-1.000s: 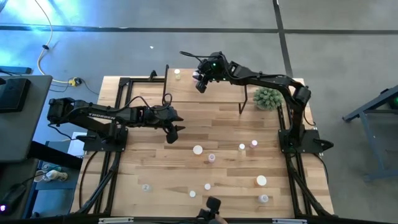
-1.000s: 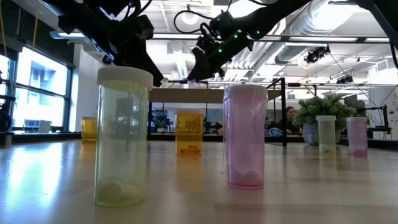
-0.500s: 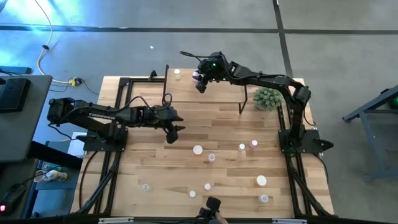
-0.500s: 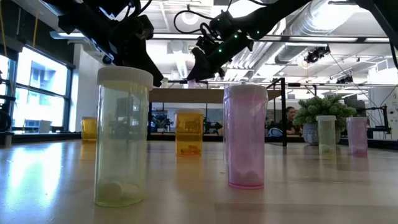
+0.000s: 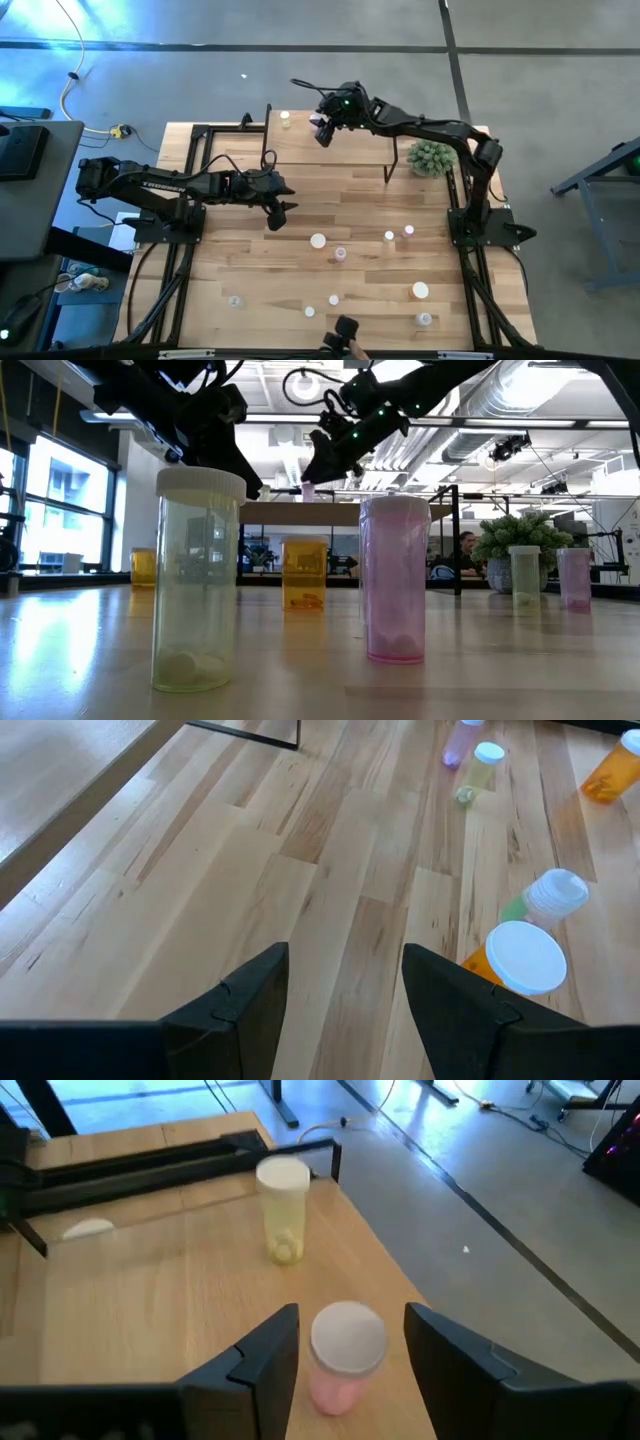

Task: Pick and place medicine bottles onto shelf by color
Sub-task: Put the middle orange pill bottle on the shelf

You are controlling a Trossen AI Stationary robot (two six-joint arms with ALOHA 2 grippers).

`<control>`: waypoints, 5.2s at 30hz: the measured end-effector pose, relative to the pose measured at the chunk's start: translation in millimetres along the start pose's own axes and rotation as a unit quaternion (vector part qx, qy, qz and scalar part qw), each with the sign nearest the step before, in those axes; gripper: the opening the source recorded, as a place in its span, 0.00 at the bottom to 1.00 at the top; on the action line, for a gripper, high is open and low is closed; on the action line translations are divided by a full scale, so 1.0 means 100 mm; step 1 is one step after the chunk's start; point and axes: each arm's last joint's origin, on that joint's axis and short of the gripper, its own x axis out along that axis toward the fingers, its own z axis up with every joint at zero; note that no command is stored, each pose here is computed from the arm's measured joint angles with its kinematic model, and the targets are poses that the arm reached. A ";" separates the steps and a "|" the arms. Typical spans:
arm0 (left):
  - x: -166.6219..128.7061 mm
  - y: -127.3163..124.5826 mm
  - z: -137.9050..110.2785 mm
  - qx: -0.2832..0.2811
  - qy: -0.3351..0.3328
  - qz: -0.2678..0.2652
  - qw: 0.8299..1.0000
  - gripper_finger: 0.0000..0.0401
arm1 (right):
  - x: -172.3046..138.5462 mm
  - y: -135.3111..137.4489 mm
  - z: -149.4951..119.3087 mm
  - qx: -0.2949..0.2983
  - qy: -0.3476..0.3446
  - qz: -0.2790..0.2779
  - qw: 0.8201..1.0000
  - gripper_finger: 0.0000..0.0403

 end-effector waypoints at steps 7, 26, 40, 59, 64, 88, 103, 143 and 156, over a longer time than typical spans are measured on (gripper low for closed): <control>0.00 0.00 0.00 0.000 0.000 0.001 1.000 0.46 | -0.20 0.00 0.13 -0.001 -0.015 0.001 1.000 0.43; 0.00 0.03 -0.01 -0.010 0.001 0.047 0.999 0.68 | -1.16 0.01 0.48 -0.028 -0.028 -0.008 0.999 0.43; -0.07 -0.15 0.19 0.052 -0.010 -0.066 0.996 0.75 | -1.92 0.12 0.53 -0.029 -0.012 0.000 1.000 0.43; 0.31 -0.73 -0.05 0.140 -0.027 -0.070 0.987 0.75 | -2.46 0.40 0.51 -0.013 -0.012 0.049 0.999 0.43; 0.45 -0.81 -0.14 0.145 -0.021 -0.071 0.987 0.75 | -2.45 0.45 0.50 -0.018 -0.002 0.058 0.998 0.43; 0.83 -0.90 -0.40 0.114 -0.003 -0.073 0.991 0.75 | -2.45 0.47 0.48 -0.021 0.007 0.063 0.998 0.43; 0.95 -0.91 -0.48 0.101 -0.004 -0.077 0.992 0.74 | -2.45 0.47 0.48 -0.020 0.007 0.063 0.998 0.43; 0.89 -0.81 -0.28 0.103 -0.044 -0.082 0.990 0.51 | -2.45 0.47 0.44 -0.033 0.025 0.064 0.997 0.52; 0.66 -0.53 0.04 0.093 -0.087 -0.058 0.990 0.51 | -2.45 0.48 0.44 -0.032 0.028 0.065 0.997 0.73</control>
